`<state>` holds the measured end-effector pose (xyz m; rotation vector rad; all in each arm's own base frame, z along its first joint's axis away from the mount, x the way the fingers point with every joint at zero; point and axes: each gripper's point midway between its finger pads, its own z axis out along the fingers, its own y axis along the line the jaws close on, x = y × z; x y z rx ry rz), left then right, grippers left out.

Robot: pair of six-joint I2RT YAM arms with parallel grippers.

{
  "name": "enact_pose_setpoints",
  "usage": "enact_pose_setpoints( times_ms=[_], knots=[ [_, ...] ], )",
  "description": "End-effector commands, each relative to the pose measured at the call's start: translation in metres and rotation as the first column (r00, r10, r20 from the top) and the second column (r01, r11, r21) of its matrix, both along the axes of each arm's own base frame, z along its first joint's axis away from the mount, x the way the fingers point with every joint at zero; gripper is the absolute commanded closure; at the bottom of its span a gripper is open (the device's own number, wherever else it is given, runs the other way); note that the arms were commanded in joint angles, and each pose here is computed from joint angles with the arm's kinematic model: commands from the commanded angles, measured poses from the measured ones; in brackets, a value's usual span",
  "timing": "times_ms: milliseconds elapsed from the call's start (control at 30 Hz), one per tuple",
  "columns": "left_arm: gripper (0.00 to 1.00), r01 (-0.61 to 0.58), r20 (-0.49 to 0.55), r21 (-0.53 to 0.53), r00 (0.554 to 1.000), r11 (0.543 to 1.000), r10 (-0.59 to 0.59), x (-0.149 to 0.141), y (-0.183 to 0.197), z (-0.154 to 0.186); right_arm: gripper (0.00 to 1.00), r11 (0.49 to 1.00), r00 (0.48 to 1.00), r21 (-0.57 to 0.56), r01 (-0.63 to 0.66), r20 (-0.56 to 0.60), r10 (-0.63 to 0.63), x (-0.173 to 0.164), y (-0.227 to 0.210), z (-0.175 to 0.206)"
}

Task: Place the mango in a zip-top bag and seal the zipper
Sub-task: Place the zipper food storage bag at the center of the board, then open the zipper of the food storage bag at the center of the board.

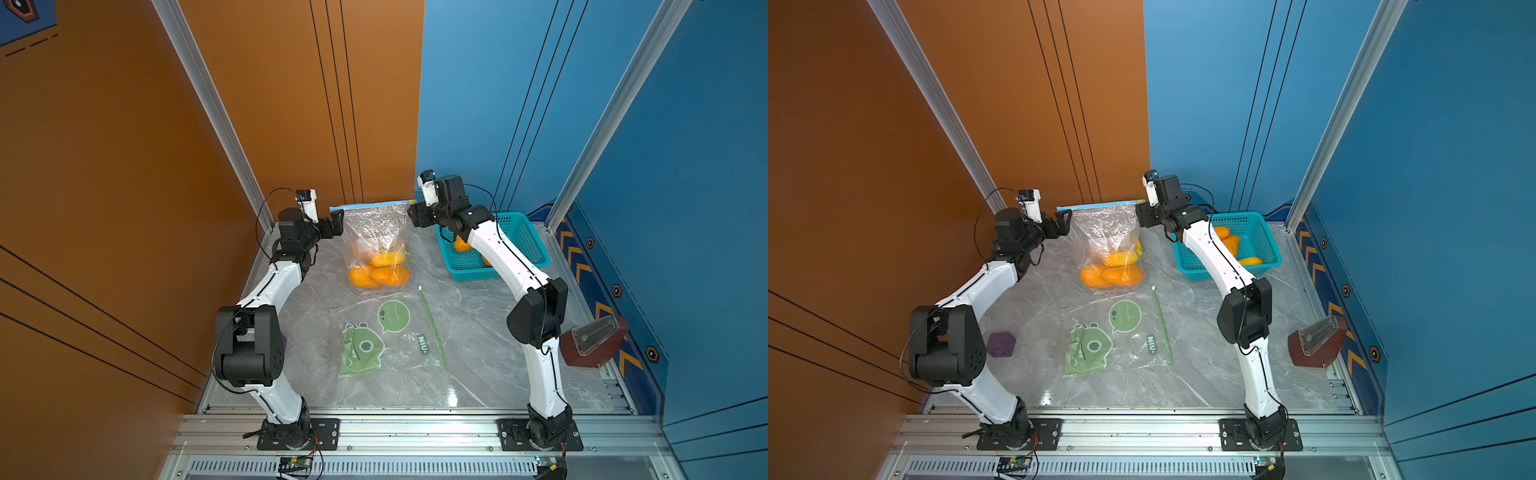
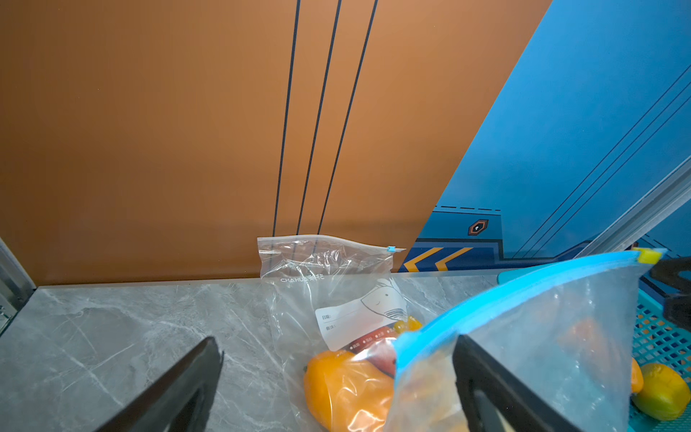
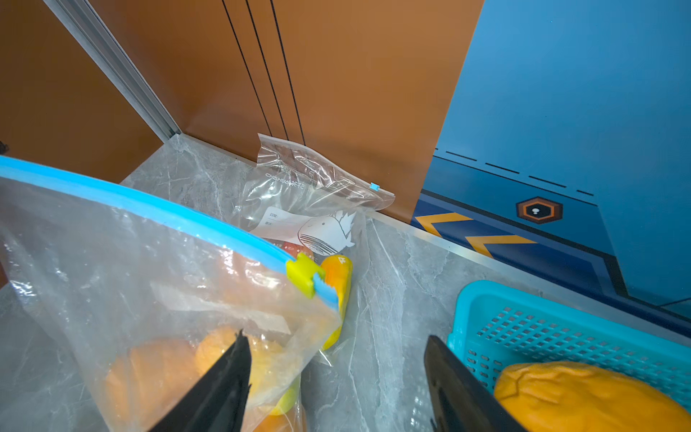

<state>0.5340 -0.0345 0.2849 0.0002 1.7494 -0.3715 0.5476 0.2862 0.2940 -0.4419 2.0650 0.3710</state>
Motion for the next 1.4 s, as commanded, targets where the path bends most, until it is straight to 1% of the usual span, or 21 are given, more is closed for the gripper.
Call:
enact_pose_setpoints(
  times_ms=[0, 200, 233, 333, 467, 533, 633, 700, 767, 867, 967, 1033, 1100, 1233, 1333, 1367],
  knots=[
    [0.02, -0.047, 0.041, -0.003, 0.998, 0.999, 0.047, -0.017, 0.011, 0.018, 0.25, 0.997, 0.999, 0.072, 0.028, 0.028, -0.03, -0.025, -0.017, 0.052],
    [0.02, -0.033, 0.017, -0.013, 0.999, 0.999, 0.033, -0.053, 0.005, 0.007, 0.24, 0.999, 1.0, 0.049, 0.017, -0.017, -0.016, -0.05, -0.022, 0.044],
    [0.02, -0.033, 0.008, -0.018, 0.999, 0.999, 0.033, -0.062, 0.003, 0.002, 0.24, 0.999, 0.999, 0.049, 0.02, -0.027, -0.019, -0.055, -0.024, 0.043],
    [0.02, -0.044, 0.011, -0.03, 0.999, 0.999, 0.044, -0.084, 0.001, 0.001, 0.26, 0.997, 0.997, 0.064, 0.047, -0.072, -0.043, -0.074, -0.032, 0.035],
    [0.02, -0.041, 0.017, -0.043, 0.999, 0.998, 0.042, -0.106, -0.004, 0.0, 0.27, 0.996, 0.993, 0.073, 0.058, -0.103, -0.051, -0.098, -0.039, 0.031],
    [0.02, -0.014, 0.017, -0.048, 1.0, 0.999, 0.014, -0.115, -0.013, -0.002, 0.26, 0.996, 0.993, 0.056, 0.067, -0.101, -0.061, -0.108, -0.044, 0.029],
    [0.02, 0.058, 0.001, -0.048, 0.998, 0.997, -0.058, -0.122, -0.04, -0.01, 0.25, 0.998, 0.989, 0.034, 0.057, -0.137, -0.052, -0.121, -0.044, 0.01],
    [0.02, 0.08, -0.024, -0.049, 0.996, 0.996, -0.082, -0.124, -0.052, -0.021, 0.25, 0.999, 0.987, 0.029, 0.046, -0.153, -0.041, -0.127, -0.04, -0.001],
    [0.02, 0.066, -0.045, -0.051, 0.997, 0.997, -0.068, -0.129, -0.057, -0.032, 0.25, 0.999, 0.984, 0.021, 0.045, -0.174, -0.041, -0.133, -0.039, -0.013],
    [0.02, -0.013, -0.064, -0.044, 0.998, 0.999, 0.01, -0.143, -0.052, -0.047, 0.25, 0.996, 0.975, 0.04, 0.079, -0.211, -0.069, -0.145, -0.043, -0.03],
    [0.02, -0.111, -0.085, -0.091, 0.991, 0.99, 0.104, -0.162, -0.036, -0.06, 0.27, 0.99, 0.96, 0.053, 0.13, -0.256, -0.113, -0.162, -0.053, -0.049],
    [0.02, -0.138, -0.093, -0.136, 0.988, 0.981, 0.127, -0.176, -0.032, -0.066, 0.3, 0.984, 0.941, 0.055, 0.171, -0.305, -0.147, -0.176, -0.06, -0.066],
    [0.0, -0.135, -0.125, -0.182, 0.986, 0.974, 0.113, -0.191, -0.036, -0.079, 0.33, 0.975, 0.915, 0.055, 0.214, -0.36, -0.181, -0.193, -0.07, -0.085],
    [0.06, -0.094, -0.237, -0.201, 0.97, 0.975, 0.045, -0.218, -0.061, -0.107, 0.36, 0.962, 0.866, 0.033, 0.269, -0.445, -0.227, -0.225, -0.088, -0.119],
    [0.13, -0.082, -0.317, -0.212, 0.948, 0.974, 0.011, -0.238, -0.078, -0.128, 0.39, 0.957, 0.836, 0.021, 0.288, -0.493, -0.241, -0.247, -0.097, -0.141],
    [0.18, -0.082, -0.35, -0.215, 0.937, 0.973, 0.002, -0.243, -0.082, -0.137, 0.41, 0.958, 0.828, 0.017, 0.286, -0.508, -0.238, -0.253, -0.098, -0.148]
  ],
)
